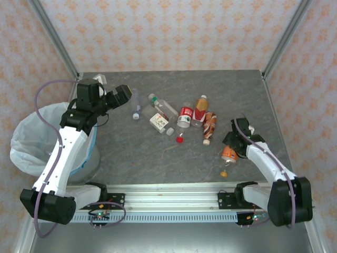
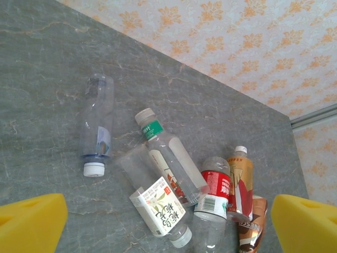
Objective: Put the plastic bottles in the bin
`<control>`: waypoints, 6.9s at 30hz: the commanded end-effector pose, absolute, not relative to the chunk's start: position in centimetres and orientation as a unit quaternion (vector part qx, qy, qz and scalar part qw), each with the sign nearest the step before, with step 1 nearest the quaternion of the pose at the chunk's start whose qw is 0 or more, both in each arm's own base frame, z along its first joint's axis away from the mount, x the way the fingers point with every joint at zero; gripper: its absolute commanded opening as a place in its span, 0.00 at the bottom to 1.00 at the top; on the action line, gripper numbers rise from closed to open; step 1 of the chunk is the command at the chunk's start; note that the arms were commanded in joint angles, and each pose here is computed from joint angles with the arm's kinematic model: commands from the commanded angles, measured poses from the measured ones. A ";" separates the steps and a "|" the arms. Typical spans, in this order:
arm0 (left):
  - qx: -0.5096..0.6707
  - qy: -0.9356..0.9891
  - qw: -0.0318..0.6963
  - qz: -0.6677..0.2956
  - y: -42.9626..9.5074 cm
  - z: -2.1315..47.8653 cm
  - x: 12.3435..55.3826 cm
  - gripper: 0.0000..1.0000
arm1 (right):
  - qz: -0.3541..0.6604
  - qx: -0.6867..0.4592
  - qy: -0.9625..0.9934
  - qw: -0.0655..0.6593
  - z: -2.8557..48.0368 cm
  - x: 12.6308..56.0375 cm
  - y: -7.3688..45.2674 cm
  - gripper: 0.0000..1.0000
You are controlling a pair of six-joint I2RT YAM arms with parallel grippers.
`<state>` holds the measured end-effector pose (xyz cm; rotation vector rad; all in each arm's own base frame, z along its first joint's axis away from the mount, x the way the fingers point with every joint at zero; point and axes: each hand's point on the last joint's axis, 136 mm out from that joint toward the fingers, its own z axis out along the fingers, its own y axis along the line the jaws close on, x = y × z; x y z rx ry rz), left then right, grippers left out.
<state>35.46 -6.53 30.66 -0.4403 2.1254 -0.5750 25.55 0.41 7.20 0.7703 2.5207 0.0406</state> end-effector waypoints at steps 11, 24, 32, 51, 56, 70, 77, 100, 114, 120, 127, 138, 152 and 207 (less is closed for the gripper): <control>-0.109 0.845 0.450 -0.265 -9.2 30.5 35.5 1.00 | 0.187 0.250 0.842 0.440 16.9 28.6 3.6 0.37; -0.038 0.846 0.407 -0.342 -14.9 28.8 35.8 1.00 | 0.372 0.176 0.756 0.510 26.4 31.9 11.3 0.35; 0.064 0.834 0.387 -0.389 -19.9 28.5 34.5 1.00 | 0.470 0.211 0.702 0.492 31.3 34.9 16.6 0.34; 0.248 0.745 0.396 -0.476 -29.3 31.0 31.6 1.00 | 0.569 0.114 0.675 0.456 38.1 36.1 26.7 0.36; 0.233 0.738 0.420 -0.473 -29.5 31.4 33.2 1.00 | 0.596 0.100 0.663 0.441 38.7 35.8 27.7 0.37; 0.242 0.737 0.411 -0.480 -30.1 31.6 33.5 0.77 | 0.586 0.087 0.680 0.431 37.4 35.6 28.4 0.41; 0.221 0.752 0.410 -0.467 -29.7 31.2 34.0 0.69 | 0.571 0.080 0.687 0.442 37.1 35.4 28.0 0.54; 0.053 0.830 0.474 -0.290 -22.0 28.8 37.0 0.61 | 0.324 0.159 0.715 0.599 34.2 34.8 17.0 0.99; -0.046 0.834 0.535 -0.129 -13.1 33.8 34.6 0.57 | 0.252 0.209 0.727 0.604 30.2 35.6 14.1 0.99; -0.083 0.823 0.559 -0.061 -9.3 36.4 33.0 0.56 | 0.256 0.220 0.722 0.604 29.8 36.0 13.7 0.99; -0.103 0.803 0.586 0.010 -5.3 39.5 30.4 0.56 | 0.260 0.225 0.726 0.596 29.2 36.3 13.4 0.99; -0.152 0.767 0.614 0.112 0.9 43.2 25.4 0.57 | 0.276 0.211 0.741 0.575 28.7 36.9 14.1 0.99; -0.268 0.683 0.591 0.336 9.3 43.9 18.7 0.57 | 0.292 0.151 0.772 0.544 28.0 38.2 17.2 0.99; -0.413 0.738 0.519 0.123 11.0 33.4 24.3 1.00 | 0.254 0.099 0.798 0.537 25.4 36.5 16.0 0.99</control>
